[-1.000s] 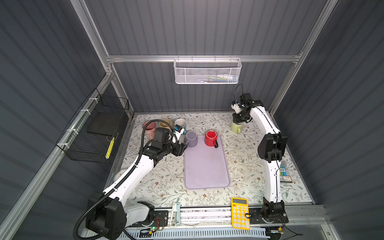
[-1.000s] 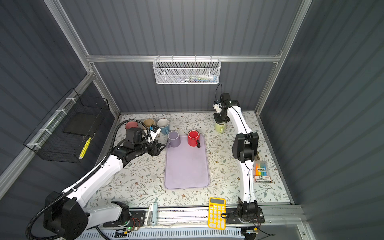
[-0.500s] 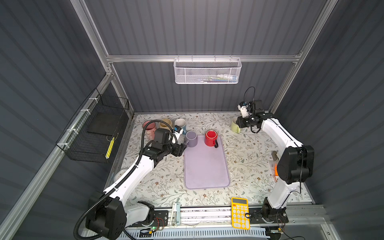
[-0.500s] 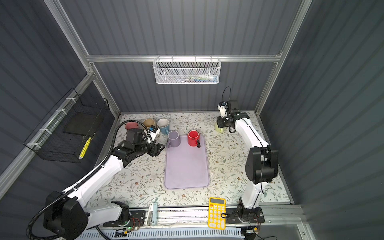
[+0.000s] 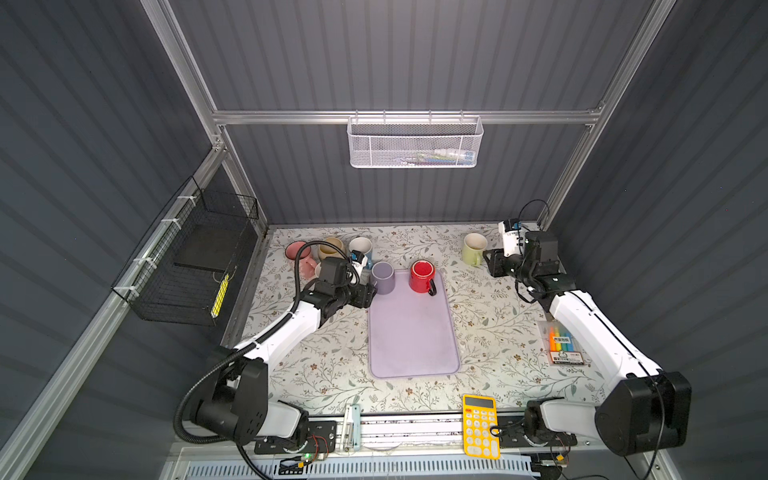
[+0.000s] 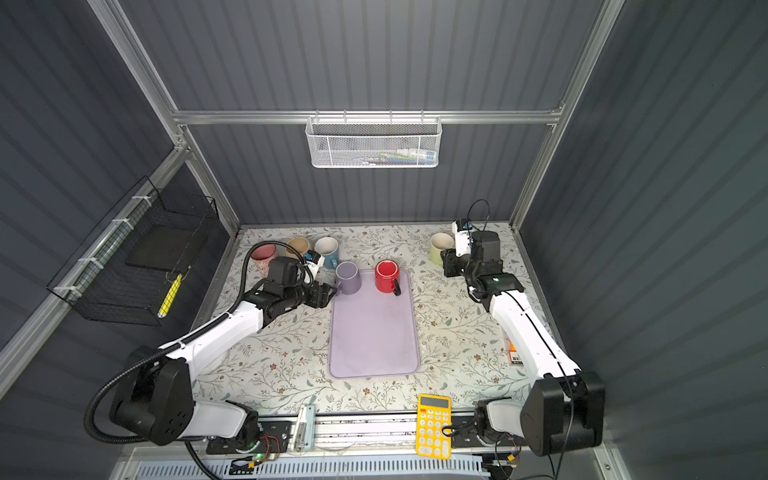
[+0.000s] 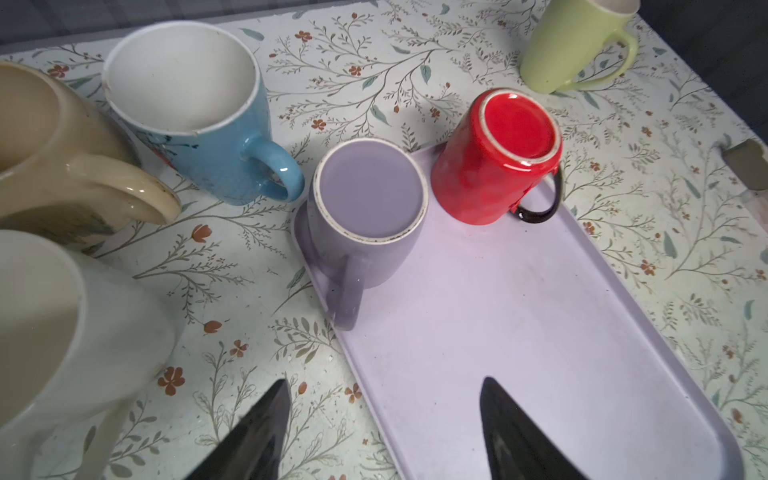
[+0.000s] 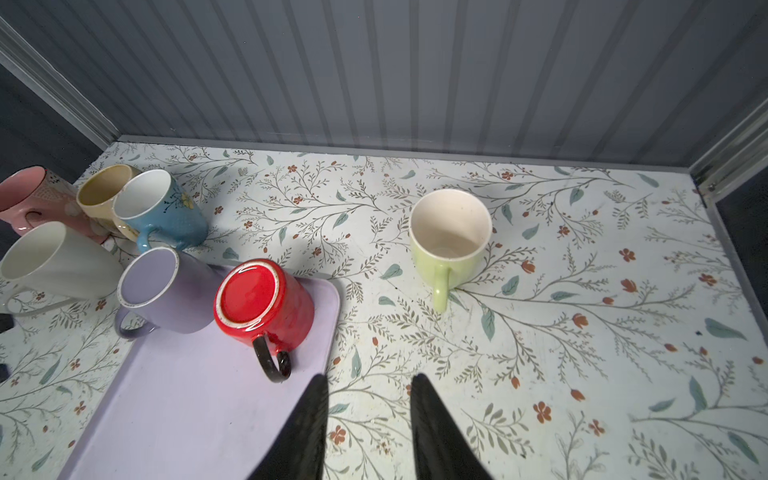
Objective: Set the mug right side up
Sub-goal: 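Draw the right gripper back while the left gripper lowers over the lilac mug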
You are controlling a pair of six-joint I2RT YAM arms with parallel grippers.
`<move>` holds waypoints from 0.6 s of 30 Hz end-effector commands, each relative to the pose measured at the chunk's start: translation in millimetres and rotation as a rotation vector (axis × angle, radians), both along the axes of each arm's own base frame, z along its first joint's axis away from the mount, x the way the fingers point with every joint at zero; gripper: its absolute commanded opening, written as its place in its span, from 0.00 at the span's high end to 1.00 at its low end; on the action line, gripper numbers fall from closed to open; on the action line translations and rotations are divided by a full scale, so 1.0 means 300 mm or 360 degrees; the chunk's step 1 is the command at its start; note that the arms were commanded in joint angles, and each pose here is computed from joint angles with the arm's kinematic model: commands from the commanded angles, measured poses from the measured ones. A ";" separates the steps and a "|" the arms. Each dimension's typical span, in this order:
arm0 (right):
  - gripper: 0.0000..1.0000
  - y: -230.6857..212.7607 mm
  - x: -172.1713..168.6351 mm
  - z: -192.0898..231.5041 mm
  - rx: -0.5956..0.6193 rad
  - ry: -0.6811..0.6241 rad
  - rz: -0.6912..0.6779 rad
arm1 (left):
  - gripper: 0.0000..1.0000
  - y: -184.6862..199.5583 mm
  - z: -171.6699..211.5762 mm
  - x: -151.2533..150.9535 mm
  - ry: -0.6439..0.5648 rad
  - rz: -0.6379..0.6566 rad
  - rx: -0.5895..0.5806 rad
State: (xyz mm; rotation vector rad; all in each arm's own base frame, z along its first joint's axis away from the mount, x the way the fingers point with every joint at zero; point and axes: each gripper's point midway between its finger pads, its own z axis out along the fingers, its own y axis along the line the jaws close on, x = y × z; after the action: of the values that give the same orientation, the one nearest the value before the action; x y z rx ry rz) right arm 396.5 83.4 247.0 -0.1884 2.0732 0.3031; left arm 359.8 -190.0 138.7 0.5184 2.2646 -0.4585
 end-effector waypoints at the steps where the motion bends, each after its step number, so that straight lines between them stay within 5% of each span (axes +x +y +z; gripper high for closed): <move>1: 0.64 0.002 -0.024 0.012 0.0079 -0.0045 -0.0012 | 0.27 -0.015 -0.013 0.031 -0.0055 0.0041 -0.0031; 18: 0.63 -0.007 -0.077 -0.018 0.0091 -0.0041 -0.0024 | 0.32 -0.016 -0.123 0.091 -0.0115 -0.0091 0.0278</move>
State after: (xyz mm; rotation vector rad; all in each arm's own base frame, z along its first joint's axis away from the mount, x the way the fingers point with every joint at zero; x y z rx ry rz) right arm 374.0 81.0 241.7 -0.1494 2.0498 0.3314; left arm 376.8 -192.6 96.7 0.6411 2.2715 -0.3095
